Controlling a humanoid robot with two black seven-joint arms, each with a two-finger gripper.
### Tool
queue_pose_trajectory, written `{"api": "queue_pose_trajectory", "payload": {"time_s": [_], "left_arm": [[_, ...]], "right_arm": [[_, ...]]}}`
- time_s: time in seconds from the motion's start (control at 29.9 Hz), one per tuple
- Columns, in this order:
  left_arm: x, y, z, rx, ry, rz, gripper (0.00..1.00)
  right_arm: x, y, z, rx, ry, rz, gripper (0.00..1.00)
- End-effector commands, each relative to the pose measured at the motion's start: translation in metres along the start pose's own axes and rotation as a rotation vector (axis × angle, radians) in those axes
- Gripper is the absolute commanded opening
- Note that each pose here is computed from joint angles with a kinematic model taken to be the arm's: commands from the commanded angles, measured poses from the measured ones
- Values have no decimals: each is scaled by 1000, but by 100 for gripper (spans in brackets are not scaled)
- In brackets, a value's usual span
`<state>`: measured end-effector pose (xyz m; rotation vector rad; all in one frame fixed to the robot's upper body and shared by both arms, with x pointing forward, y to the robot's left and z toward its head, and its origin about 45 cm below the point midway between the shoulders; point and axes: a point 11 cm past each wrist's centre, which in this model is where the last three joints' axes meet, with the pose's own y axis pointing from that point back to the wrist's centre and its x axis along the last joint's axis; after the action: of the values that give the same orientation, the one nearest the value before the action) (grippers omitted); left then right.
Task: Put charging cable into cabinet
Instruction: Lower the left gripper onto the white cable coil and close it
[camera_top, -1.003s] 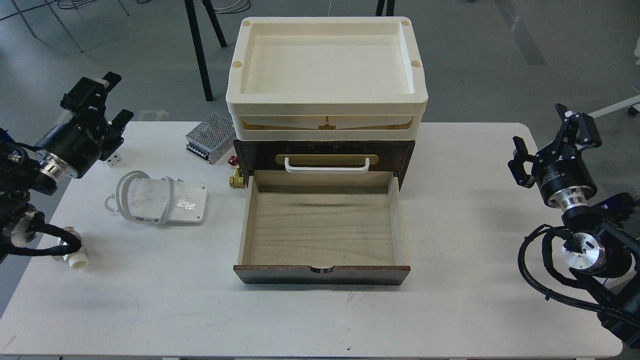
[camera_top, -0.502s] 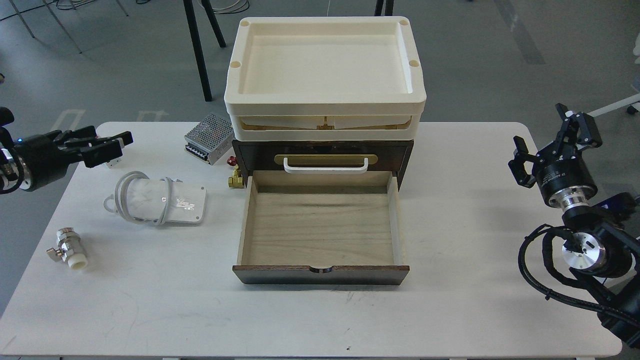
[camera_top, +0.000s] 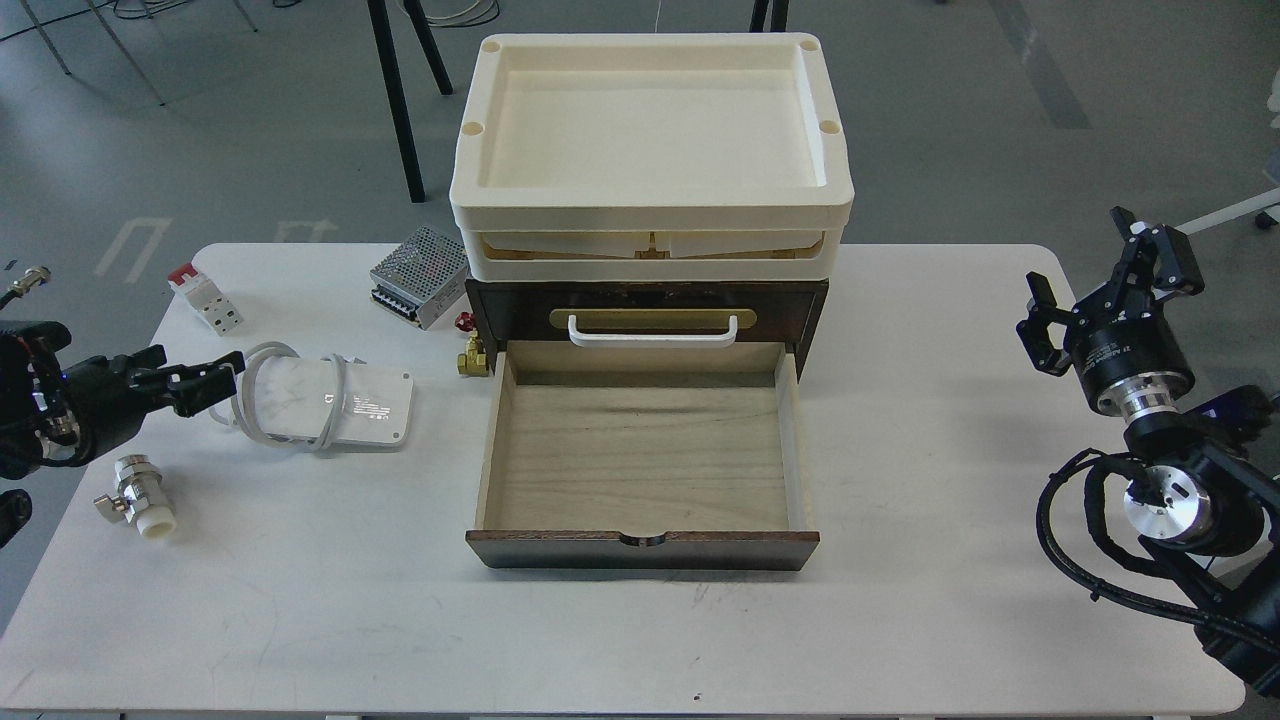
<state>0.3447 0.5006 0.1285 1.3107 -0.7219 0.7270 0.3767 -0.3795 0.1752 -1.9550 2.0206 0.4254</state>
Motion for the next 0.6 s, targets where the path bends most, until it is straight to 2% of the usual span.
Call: {"api": "queue_pose_trajectory", "payload": {"time_s": [0.0,0.23,0.4,0.47,0.57], "left_arm": [[-14,-5,6,-8,0,-31,100],[-22,-15,22,-41,5,-33,100],[-26,-25,29,-32,-20,40,97],[-26,-27,28,-9,-43,102,88],[-28,-26,19,42,-95,183,67]], "right_arm": [[0,0,0,-1,0,1,99],[0,0,0,-1,0,1,99],[0,0,0,-1,0,1,99],[0,0,0,0,0,0,99],[0,0,0,-1,0,1,99]]}}
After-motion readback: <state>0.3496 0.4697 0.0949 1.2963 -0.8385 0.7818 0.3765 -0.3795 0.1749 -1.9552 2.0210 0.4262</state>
